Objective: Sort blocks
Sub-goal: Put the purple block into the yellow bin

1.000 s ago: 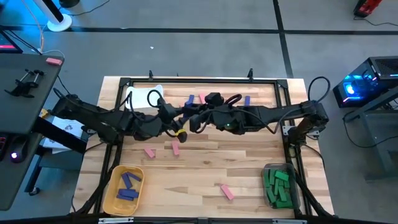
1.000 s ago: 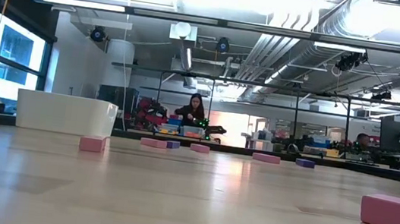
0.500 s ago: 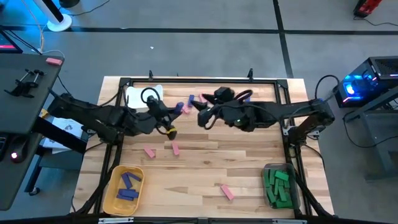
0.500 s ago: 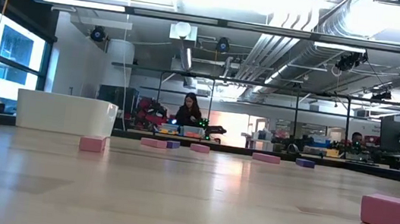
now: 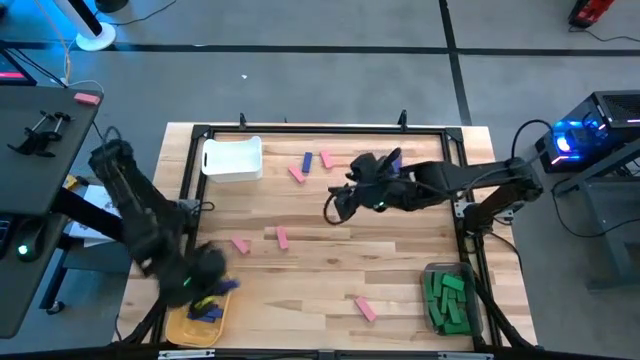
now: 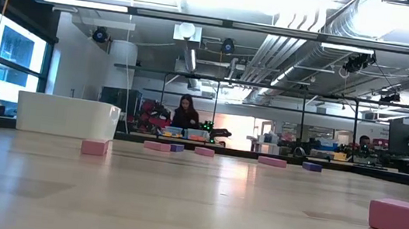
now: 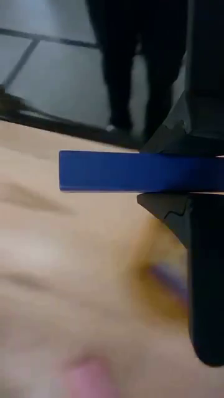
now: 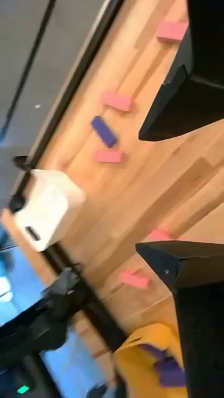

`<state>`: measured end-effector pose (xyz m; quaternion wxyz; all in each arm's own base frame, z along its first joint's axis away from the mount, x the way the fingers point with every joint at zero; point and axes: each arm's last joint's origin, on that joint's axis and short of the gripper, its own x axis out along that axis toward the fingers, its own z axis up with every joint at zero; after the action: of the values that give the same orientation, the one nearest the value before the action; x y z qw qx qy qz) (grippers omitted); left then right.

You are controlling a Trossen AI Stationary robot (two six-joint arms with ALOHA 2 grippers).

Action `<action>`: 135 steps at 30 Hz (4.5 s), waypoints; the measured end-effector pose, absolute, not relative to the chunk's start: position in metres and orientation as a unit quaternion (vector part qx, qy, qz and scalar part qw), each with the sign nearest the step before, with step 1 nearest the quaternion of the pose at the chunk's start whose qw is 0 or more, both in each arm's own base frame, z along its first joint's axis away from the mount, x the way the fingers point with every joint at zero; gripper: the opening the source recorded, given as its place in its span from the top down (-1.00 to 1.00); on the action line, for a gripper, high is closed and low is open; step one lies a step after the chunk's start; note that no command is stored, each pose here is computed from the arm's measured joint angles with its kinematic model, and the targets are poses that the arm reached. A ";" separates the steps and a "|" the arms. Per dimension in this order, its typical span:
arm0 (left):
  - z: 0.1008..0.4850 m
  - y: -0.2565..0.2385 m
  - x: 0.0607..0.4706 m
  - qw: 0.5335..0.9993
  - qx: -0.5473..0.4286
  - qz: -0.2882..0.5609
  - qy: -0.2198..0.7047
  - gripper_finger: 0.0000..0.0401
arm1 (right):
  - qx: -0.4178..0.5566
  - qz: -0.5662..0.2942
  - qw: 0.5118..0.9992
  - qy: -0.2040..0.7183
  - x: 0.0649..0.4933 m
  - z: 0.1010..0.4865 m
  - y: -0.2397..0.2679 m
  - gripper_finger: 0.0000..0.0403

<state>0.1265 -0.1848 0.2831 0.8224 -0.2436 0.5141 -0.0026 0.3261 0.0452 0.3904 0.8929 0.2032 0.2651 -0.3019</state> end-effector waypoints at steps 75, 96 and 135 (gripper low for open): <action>0.189 0.204 0.392 0.716 -0.272 0.370 0.525 -0.20 | 0.191 -0.364 0.879 0.241 0.250 0.441 -0.078 -0.02; 0.157 0.233 0.367 0.665 -0.360 0.414 0.507 -0.20 | 0.192 -0.371 0.872 0.254 0.248 0.439 -0.081 -0.02; 0.342 0.150 0.338 0.876 0.010 0.249 0.414 0.75 | 0.279 -0.304 0.879 0.237 0.267 0.433 -0.096 -0.02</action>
<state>0.3384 0.1504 0.3424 0.8758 0.0101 0.4137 0.2486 0.2667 -0.0957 0.4326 0.8794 0.2791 0.2374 -0.3041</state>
